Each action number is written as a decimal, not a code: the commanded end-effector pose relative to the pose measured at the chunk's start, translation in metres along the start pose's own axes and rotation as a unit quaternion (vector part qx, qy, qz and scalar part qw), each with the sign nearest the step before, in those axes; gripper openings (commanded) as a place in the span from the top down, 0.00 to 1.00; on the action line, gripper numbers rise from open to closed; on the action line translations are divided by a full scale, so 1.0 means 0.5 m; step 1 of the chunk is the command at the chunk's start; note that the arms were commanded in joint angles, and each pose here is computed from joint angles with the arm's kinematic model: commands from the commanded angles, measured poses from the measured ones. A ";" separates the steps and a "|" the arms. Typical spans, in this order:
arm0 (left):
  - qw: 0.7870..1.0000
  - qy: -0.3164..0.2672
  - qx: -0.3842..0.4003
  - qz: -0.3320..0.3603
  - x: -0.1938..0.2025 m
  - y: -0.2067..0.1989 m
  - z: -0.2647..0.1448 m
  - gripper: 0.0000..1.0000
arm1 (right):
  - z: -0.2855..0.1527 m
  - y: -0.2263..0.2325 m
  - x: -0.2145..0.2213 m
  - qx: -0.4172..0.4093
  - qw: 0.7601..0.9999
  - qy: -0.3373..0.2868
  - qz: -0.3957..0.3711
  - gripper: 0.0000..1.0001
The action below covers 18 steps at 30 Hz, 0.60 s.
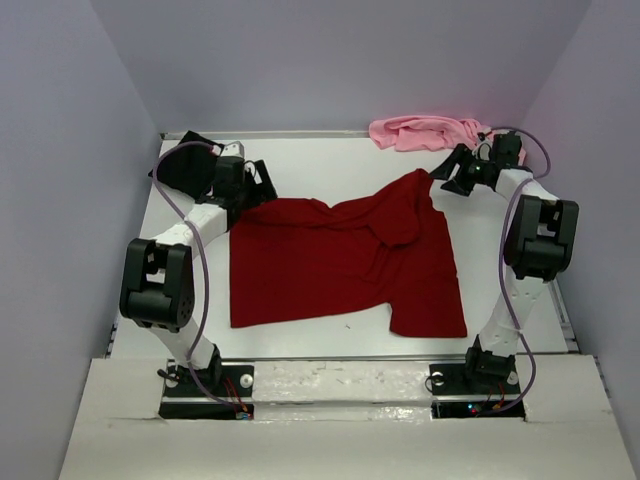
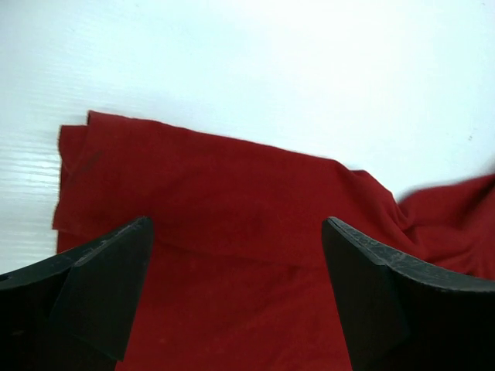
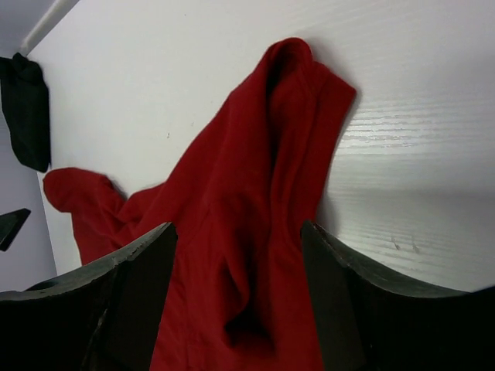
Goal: Fold and stack the t-shirts
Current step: Fold the tshirt
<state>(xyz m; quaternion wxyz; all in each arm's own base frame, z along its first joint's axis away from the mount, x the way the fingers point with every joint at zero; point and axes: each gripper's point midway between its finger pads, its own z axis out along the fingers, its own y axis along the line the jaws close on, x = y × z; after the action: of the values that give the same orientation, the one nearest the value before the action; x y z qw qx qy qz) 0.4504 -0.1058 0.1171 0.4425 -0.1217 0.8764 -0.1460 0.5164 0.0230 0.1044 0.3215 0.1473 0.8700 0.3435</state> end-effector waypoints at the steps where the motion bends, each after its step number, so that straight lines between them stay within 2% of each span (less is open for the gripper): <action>1: 0.998 -0.045 -0.049 0.015 -0.076 0.027 -0.006 0.01 | 0.012 0.019 -0.019 -0.032 0.999 -0.020 -0.020 0.29; 8: 0.996 -0.033 -0.078 -0.019 -0.085 0.129 0.013 0.01 | 0.041 -0.015 -0.019 -0.016 1.000 -0.025 -0.005 0.30; 12: 0.995 -0.040 -0.093 -0.023 -0.097 0.160 0.006 0.01 | 0.056 -0.025 -0.032 -0.013 1.000 -0.028 0.000 0.31; 18: 0.994 -0.020 -0.102 -0.030 -0.072 0.184 0.028 0.01 | 0.065 -0.046 -0.043 0.009 0.999 -0.039 -0.003 0.31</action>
<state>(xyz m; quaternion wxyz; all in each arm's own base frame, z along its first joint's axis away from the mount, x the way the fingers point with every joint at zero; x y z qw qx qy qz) 0.4696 -0.0101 0.1042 0.4393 -0.2026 0.8726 -0.0668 0.5307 0.0209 0.0611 0.3088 0.1721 0.8695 0.3450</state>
